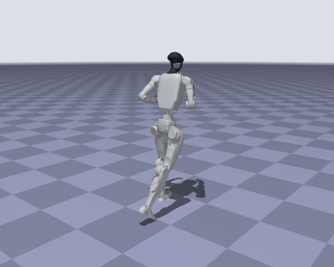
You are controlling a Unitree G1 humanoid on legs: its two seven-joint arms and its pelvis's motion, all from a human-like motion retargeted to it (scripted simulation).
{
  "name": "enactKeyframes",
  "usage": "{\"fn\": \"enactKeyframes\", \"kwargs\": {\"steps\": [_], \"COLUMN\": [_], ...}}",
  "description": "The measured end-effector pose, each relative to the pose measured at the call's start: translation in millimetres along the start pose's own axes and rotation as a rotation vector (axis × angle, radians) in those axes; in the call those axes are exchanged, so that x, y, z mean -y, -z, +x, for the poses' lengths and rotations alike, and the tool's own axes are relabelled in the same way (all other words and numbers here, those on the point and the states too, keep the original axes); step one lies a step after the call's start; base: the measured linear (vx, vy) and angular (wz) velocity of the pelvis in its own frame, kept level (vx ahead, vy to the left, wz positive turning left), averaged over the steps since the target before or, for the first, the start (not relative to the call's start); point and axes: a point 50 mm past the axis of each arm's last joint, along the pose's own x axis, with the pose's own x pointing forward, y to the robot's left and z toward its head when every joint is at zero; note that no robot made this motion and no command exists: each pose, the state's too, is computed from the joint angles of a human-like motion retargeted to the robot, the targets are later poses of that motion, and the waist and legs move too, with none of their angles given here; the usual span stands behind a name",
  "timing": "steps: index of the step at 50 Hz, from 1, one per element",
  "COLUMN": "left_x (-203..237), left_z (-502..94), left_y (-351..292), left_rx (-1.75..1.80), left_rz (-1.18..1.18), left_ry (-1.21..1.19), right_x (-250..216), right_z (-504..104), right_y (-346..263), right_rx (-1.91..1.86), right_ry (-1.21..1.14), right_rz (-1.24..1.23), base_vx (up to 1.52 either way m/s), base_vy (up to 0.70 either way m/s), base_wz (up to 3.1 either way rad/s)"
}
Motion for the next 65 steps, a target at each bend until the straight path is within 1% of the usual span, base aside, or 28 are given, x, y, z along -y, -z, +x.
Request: {"fn": "enactKeyframes", "kwargs": {"steps": [2, 5, 8, 10, 13, 15, 16, 20, 22, 25, 27, 30, 32, 35, 38, 40, 42, 44, 46, 48, 50, 52, 55, 58, 60, 63, 65], "left_x": [15, 48, 71, 73, 68, 65, 63, 57, 48, 23, 8, -12, -23, -35, -31, -20, -4, 17, 39, 55, 65, 73, 85, 87, 82, 58, 40], "left_z": [32, 93, 133, 136, 131, 128, 128, 116, 105, 68, 27, -25, -46, -63, -55, -34, 5, 58, 108, 136, 148, 149, 143, 123, 116, 103, 72], "left_y": [-2, -14, -66, -97, -114, -113, -108, -73, -37, 31, 50, 38, 28, 18, 21, 31, 45, 40, 6, -41, -79, -105, -125, -119, -100, -27, 20], "left_rx": [0.138, 0.347, 0.625, 0.769, 0.832, 0.803, 0.773, 0.615, 0.442, 0.070, -0.088, -0.224, -0.297, -0.352, -0.287, -0.215, -0.111, 0.066, 0.321, 0.565, 0.736, 0.837, 0.911, 0.899, 0.795, 0.402, 0.141], "left_rz": [0.073, 0.162, 0.246, 0.258, 0.162, 0.086, 0.090, 0.175, 0.207, 0.175, 0.128, 0.163, 0.223, 0.251, 0.218, 0.235, 0.255, 0.301, 0.372, 0.406, 0.363, 0.268, 0.220, 0.236, 0.254, 0.226, 0.172], "left_ry": [0.030, 0.071, 0.089, 0.047, -0.056, -0.081, -0.077, -0.005, -0.005, -0.110, -0.118, -0.069, -0.062, -0.111, -0.145, -0.121, -0.092, -0.056, -0.014, -0.026, -0.094, -0.150, -0.099, 0.029, 0.093, 0.040, -0.005], "right_x": [2, 13, 26, 30, 38, 46, 49, 59, 66, 83, 88, 77, 65, 49, 33, 25, 25, 32, 37, 40, 43, 51, 60, 63, 69, 78, 75], "right_z": [-16, -48, -72, -81, -88, -92, -94, -92, -81, -49, -35, -37, -38, -32, -31, -36, -50, -70, -89, -102, -109, -111, -119, -116, -105, -73, -41], "right_y": [23, 53, 35, 12, -10, -14, -11, 6, 18, 21, -4, -43, -54, -53, -37, -16, 12, 30, 22, 2, -19, -32, -30, -12, 5, 38, 44], "right_rx": [-0.110, -0.275, -0.291, -0.291, -0.338, -0.376, -0.395, -0.426, -0.402, -0.299, -0.150, 0.093, 0.164, 0.149, 0.077, -0.007, -0.132, -0.238, -0.278, -0.281, -0.298, -0.353, -0.485, -0.533, -0.517, -0.466, -0.365], "right_ry": [0.024, 0.166, 0.230, 0.202, 0.193, 0.243, 0.260, 0.270, 0.279, 0.328, 0.377, 0.457, 0.441, 0.347, 0.228, 0.187, 0.237, 0.317, 0.351, 0.349, 0.325, 0.309, 0.293, 0.226, 0.217, 0.234, 0.208], "right_rz": [-0.022, -0.059, -0.082, -0.108, -0.178, -0.222, -0.261, -0.417, -0.409, -0.450, -0.473, -0.328, -0.286, -0.255, -0.174, -0.133, -0.135, -0.247, -0.393, -0.451, -0.477, -0.529, -0.568, -0.567, -0.539, -0.446, -0.460], "base_vx": [1.30, 1.18, 1.19, 1.27, 1.38, 1.46, 1.47, 1.40, 1.23, 1.17, 1.23, 1.33, 1.40, 1.44, 1.42, 1.32, 1.21, 1.15, 1.16, 1.22, 1.28, 1.33, 1.38, 1.31, 1.17, 1.09, 1.13], "base_vy": [0.18, 0.15, 0.11, 0.05, -0.09, -0.26, -0.33, -0.29, -0.12, -0.05, -0.07, -0.07, 0.00, 0.12, 0.21, 0.20, 0.17, 0.14, 0.12, 0.09, 0.01, -0.12, -0.26, -0.27, -0.19, -0.09, -0.09], "base_wz": [0.45, 0.43, 0.53, 0.98, 1.32, 1.01, 0.31, -0.89, -1.09, -0.38, -0.06, -0.49, -1.00, -1.16, -0.36, 0.36, 0.58, 0.54, 0.60, 0.82, 1.16, 1.42, 0.76, -0.59, -0.99, -0.59, -0.04]}}
